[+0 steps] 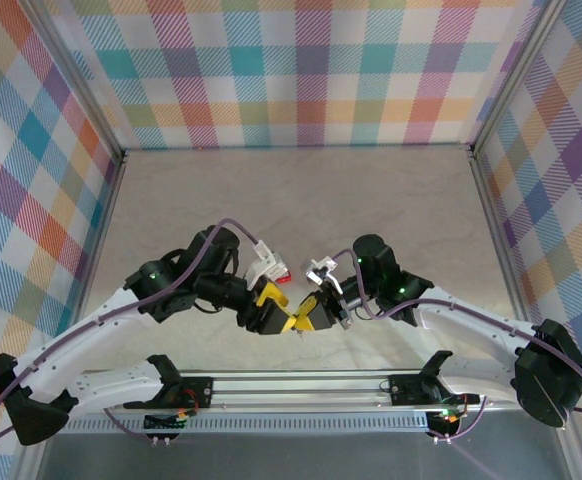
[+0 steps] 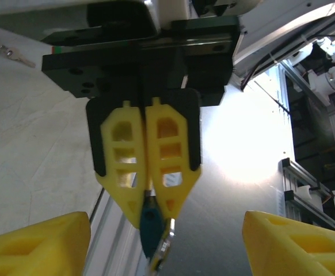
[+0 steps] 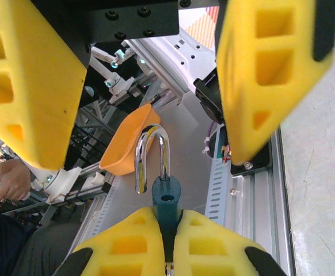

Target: Lock with the key

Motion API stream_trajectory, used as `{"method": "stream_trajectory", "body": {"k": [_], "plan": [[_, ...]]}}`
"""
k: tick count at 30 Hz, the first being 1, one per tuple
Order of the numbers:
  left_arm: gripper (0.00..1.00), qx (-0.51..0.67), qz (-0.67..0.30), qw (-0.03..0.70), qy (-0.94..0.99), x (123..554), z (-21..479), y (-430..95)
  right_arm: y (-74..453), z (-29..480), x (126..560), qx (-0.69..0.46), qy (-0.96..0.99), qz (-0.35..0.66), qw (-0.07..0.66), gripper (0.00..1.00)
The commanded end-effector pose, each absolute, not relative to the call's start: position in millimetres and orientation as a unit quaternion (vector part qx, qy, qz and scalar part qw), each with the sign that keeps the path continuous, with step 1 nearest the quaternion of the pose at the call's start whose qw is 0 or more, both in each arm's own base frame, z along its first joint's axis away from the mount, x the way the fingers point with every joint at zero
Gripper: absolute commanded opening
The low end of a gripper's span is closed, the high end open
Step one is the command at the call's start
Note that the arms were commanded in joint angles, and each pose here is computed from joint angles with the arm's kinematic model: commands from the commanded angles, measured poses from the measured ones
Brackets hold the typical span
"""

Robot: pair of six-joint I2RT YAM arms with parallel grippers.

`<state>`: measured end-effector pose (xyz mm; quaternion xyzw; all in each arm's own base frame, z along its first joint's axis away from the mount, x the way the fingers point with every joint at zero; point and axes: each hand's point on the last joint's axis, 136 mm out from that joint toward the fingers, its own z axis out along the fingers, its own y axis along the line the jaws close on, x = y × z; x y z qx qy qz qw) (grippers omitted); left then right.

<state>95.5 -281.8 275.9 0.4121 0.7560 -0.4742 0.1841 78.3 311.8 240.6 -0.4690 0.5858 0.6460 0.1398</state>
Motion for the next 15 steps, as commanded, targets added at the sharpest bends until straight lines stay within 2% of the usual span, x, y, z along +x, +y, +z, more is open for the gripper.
{"method": "stream_trajectory", "body": {"k": [1, 2, 7, 11, 14, 15], "plan": [[0.65, 0.427, -0.490, 0.181, 0.739, 86.9, 279.3, -280.1, 309.6, 261.7, 69.8, -0.494, 0.549, 0.657, 0.151, 0.00], [0.62, 0.427, -0.492, 0.179, 0.737, 86.7, 279.4, -280.7, 309.5, 261.2, 69.7, -0.493, 0.549, 0.657, 0.151, 0.00], [0.61, 0.430, -0.497, 0.167, 0.735, 86.4, 278.5, -282.8, 309.2, 260.0, 69.0, -0.492, 0.550, 0.659, 0.146, 0.00], [0.56, 0.431, -0.492, 0.164, 0.739, 86.6, 274.6, -282.0, 309.8, 260.4, 69.5, -0.492, 0.550, 0.658, 0.146, 0.00], [0.50, 0.429, -0.487, 0.164, 0.742, 87.2, 272.7, -280.6, 309.9, 260.4, 69.8, -0.492, 0.550, 0.658, 0.147, 0.00], [0.45, 0.430, -0.486, 0.163, 0.743, 87.1, 271.9, -280.2, 310.0, 259.9, 69.9, -0.492, 0.551, 0.658, 0.147, 0.00]]}}
